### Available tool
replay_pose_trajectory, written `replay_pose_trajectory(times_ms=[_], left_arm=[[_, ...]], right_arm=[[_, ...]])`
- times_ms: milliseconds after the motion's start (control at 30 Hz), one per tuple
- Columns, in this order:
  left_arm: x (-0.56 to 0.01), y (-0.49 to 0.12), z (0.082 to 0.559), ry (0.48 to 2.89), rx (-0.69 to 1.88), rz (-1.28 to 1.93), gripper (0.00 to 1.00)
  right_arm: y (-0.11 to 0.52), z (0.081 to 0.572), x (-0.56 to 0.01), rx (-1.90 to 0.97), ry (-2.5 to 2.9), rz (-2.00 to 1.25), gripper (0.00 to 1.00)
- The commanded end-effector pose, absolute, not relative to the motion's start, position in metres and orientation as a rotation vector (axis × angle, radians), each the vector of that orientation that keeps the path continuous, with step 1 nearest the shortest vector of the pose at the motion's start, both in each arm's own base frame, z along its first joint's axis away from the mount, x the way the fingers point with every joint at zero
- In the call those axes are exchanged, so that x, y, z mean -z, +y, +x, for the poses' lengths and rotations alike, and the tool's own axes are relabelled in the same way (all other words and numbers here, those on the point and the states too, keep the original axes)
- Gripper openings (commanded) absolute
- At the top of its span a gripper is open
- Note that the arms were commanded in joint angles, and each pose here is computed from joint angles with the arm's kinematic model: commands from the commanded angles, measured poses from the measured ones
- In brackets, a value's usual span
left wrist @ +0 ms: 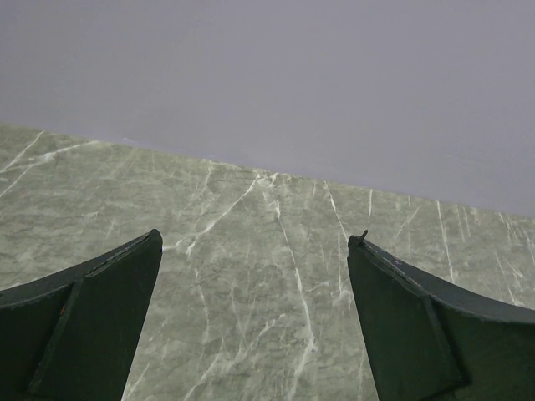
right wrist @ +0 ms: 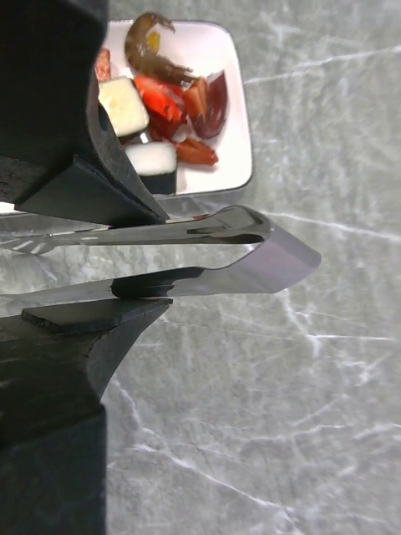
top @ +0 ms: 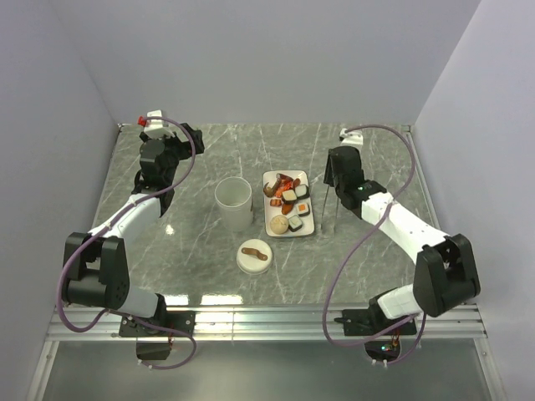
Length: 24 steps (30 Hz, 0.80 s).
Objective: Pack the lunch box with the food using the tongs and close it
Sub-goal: Grab the clamp with the right arm
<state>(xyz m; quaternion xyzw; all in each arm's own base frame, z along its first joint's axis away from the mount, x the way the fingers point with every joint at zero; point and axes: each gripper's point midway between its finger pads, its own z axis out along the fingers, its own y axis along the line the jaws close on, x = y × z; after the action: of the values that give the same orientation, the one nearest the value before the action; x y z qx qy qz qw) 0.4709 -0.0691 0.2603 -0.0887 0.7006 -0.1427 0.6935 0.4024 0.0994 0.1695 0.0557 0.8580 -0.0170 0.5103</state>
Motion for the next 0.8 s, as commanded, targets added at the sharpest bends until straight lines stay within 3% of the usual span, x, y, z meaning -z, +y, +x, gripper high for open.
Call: replay_pose_trajectory(times_ms=[0,400,767], left_arm=[[-0.288,-0.073,0.467,1.492,0.34,-0.169,1.0],[-0.289,-0.07,0.466,1.485,0.325,-0.177,0.99],[-0.287,-0.067,0.464,1.49,0.312,-0.189,0.99]], right_arm=[[0.099,0.408,-0.224,0.049,1.846,0.183,0.45],[0.129,0.382,-0.309,-0.063,1.506,0.092,0.44],[0.177,0.375,-0.334,-0.26,1.405,-0.116,0.45]])
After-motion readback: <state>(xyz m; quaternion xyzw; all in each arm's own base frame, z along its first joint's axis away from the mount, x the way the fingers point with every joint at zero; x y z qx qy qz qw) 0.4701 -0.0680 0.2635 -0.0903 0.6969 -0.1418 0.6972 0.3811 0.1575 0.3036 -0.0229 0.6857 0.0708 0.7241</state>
